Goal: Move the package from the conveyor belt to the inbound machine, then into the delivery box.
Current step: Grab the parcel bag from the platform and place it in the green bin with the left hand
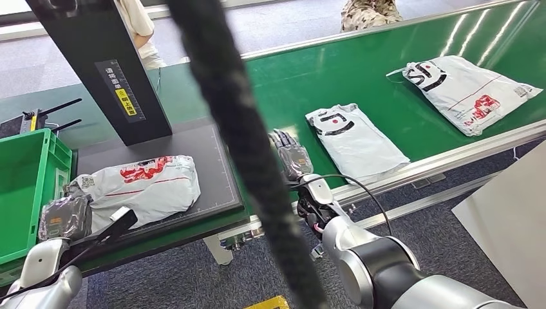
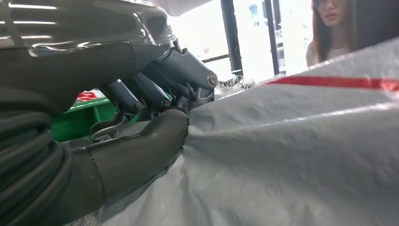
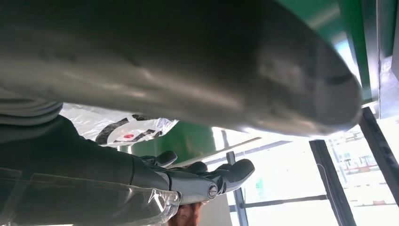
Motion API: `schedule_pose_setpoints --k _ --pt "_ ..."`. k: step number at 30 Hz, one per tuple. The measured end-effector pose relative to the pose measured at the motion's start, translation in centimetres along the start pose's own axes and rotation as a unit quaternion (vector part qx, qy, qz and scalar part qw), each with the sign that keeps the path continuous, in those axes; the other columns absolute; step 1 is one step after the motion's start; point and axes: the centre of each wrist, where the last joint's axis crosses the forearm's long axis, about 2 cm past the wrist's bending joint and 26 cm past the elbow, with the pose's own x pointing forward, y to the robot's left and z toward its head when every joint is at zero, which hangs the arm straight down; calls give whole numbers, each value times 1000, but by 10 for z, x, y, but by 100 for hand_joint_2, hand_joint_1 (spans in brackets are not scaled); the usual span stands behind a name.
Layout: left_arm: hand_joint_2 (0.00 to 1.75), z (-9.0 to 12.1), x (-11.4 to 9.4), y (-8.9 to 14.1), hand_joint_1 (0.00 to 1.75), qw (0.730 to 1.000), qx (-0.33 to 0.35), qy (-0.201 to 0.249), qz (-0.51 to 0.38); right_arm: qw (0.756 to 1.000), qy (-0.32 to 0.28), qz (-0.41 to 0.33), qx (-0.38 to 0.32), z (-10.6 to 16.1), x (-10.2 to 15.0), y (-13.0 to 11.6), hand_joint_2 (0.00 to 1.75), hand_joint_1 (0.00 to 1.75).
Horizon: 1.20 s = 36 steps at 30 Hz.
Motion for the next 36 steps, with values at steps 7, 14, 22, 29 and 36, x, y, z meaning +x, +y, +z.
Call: schedule_pose_setpoints --k 7,14,22,29,36 --pt "175 -22 12 37 175 996 64 -45 44 1000 -3 -3 9 4 4 5 0 0" --pt "175 -52 23 108 175 986 139 -67 55 1000 -6 -9 17 7 10 12 0 0" --pt "175 -59 29 139 175 976 186 -89 73 1000 -4 -10 22 10 10 15 0 0" --pt "175 -65 36 207 175 958 248 -113 83 999 3 -13 45 25 10 27 0 0" --pt "175 -59 27 222 175 951 278 -110 79 999 5 -11 49 27 11 28 0 0"
